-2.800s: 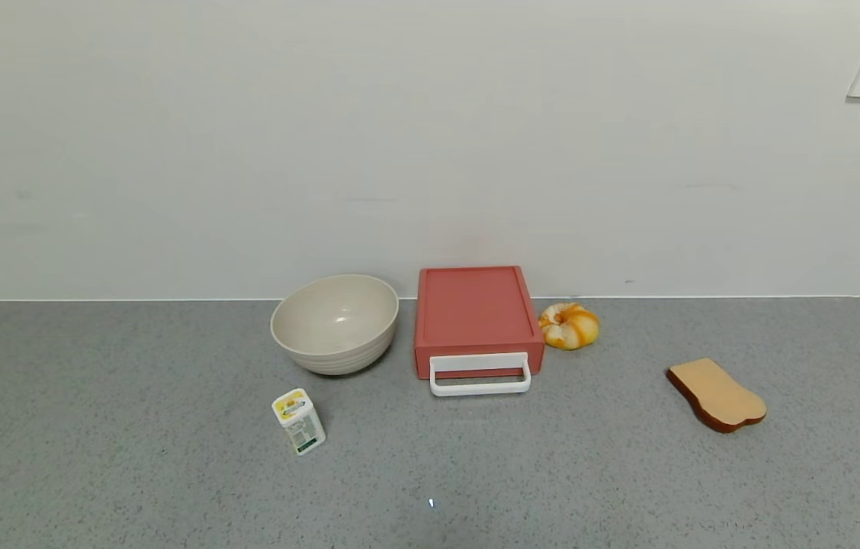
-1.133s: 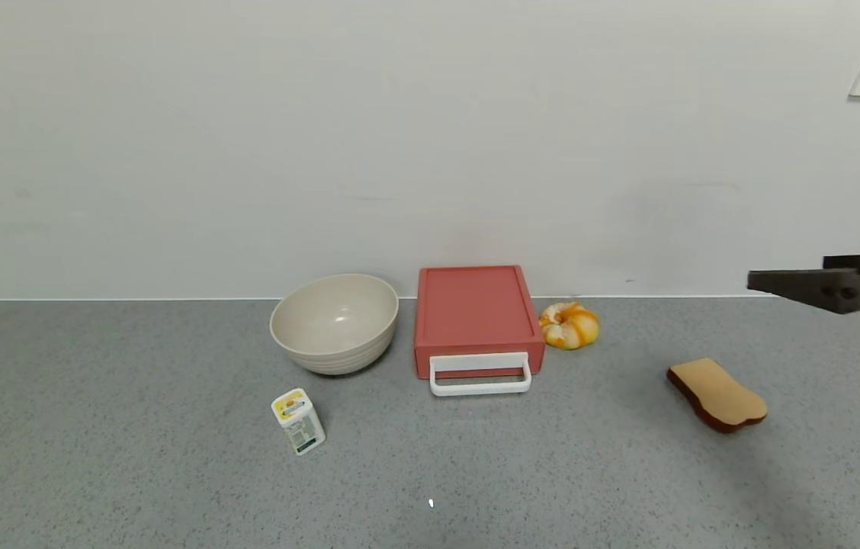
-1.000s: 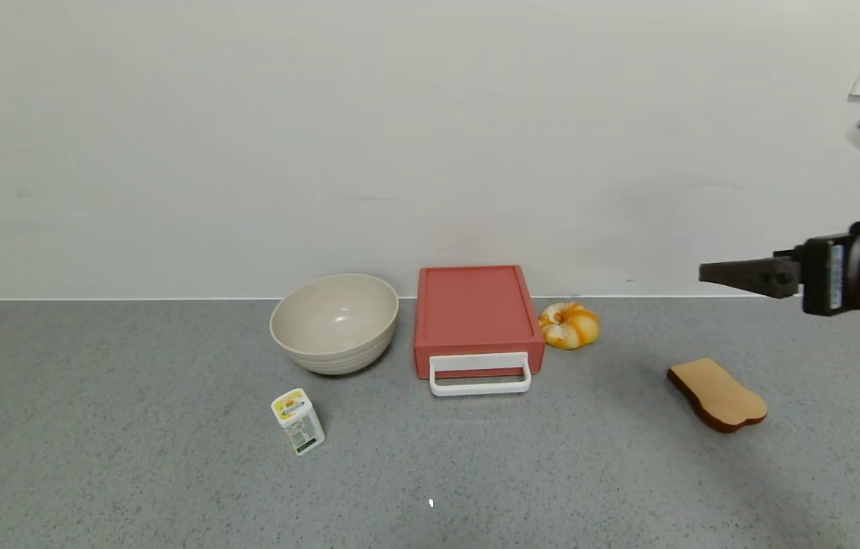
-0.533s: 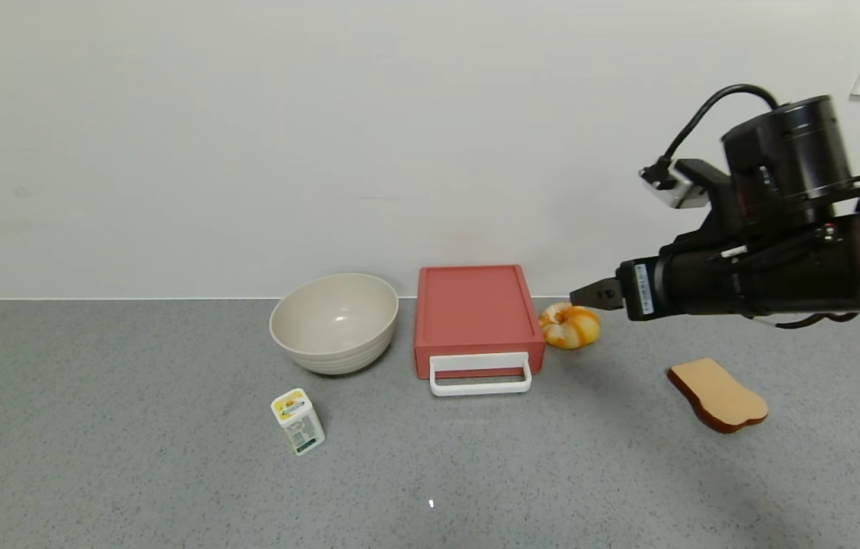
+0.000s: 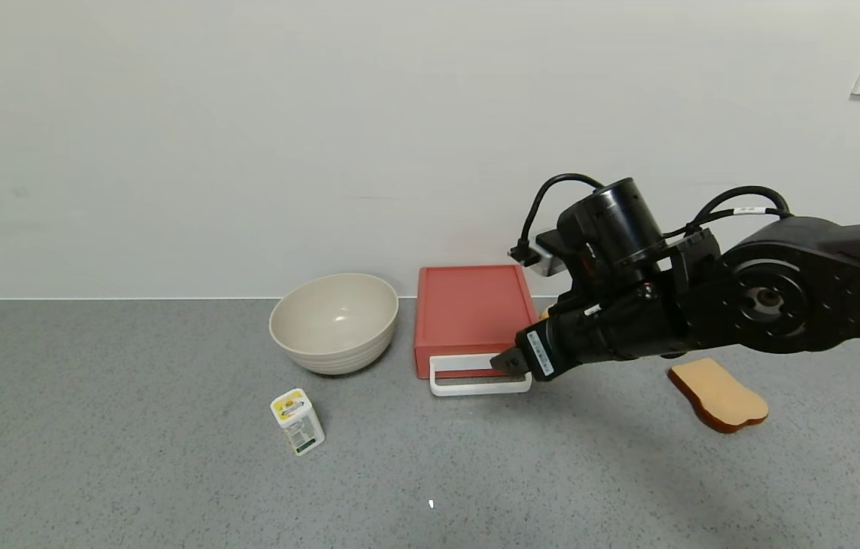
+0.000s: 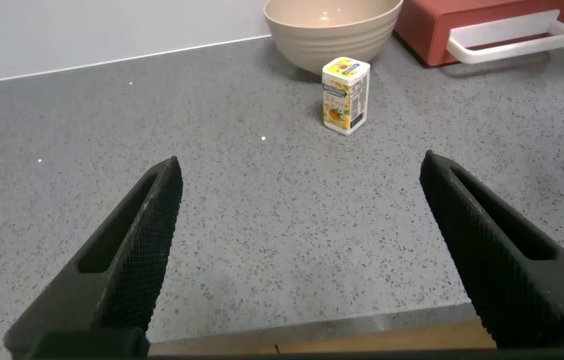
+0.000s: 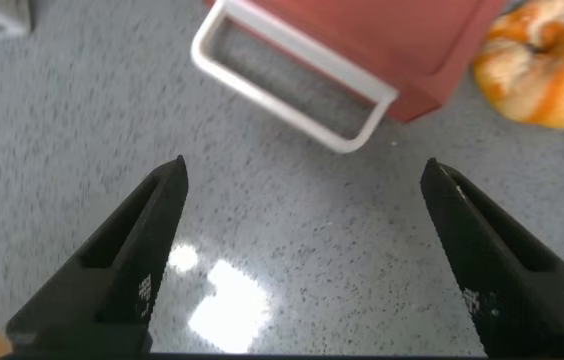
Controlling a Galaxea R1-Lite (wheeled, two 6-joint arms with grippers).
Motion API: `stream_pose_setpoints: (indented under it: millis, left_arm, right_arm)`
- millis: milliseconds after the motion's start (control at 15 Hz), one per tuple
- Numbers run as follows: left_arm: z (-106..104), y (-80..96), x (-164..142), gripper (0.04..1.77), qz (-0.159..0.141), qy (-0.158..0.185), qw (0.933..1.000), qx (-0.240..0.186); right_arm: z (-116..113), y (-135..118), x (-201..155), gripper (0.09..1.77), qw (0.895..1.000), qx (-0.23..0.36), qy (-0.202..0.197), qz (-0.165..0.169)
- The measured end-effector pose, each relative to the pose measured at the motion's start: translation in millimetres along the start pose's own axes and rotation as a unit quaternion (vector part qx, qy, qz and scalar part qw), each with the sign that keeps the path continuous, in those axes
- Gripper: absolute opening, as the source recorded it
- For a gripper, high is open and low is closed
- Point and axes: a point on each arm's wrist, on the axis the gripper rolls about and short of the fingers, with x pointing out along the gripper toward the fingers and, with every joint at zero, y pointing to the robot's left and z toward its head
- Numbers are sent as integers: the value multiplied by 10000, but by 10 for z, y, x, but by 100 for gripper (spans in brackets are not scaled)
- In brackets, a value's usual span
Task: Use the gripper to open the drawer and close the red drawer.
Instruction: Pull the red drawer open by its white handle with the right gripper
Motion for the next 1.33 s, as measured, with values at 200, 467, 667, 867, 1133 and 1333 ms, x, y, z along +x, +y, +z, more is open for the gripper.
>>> stream_pose_setpoints:
  millis: [200, 467, 667, 867, 1133, 1333]
  left_arm:
    - [0, 0, 0, 172, 0, -2, 10000, 0]
    - [0, 0, 0, 172, 0, 0, 10000, 0]
    - [0, 0, 0, 172, 0, -2, 10000, 0]
    - [0, 0, 0, 172, 0, -2, 10000, 0]
    - [0, 0, 0, 172, -2, -2, 10000, -2]
    - [0, 0, 0, 172, -2, -2, 10000, -2]
  right_arm:
    - [46, 63, 71, 171, 9979, -389, 319, 415]
    - [166, 174, 255, 171, 9930, -601, 616, 804]
    - [212, 301, 496, 171, 9905, -712, 718, 932]
    - [161, 413, 817, 171, 9893, -809, 681, 1002]
    - [62, 456, 1098, 171, 9888, -815, 729, 1015]
    - [23, 463, 1202, 171, 9891, -808, 731, 987]
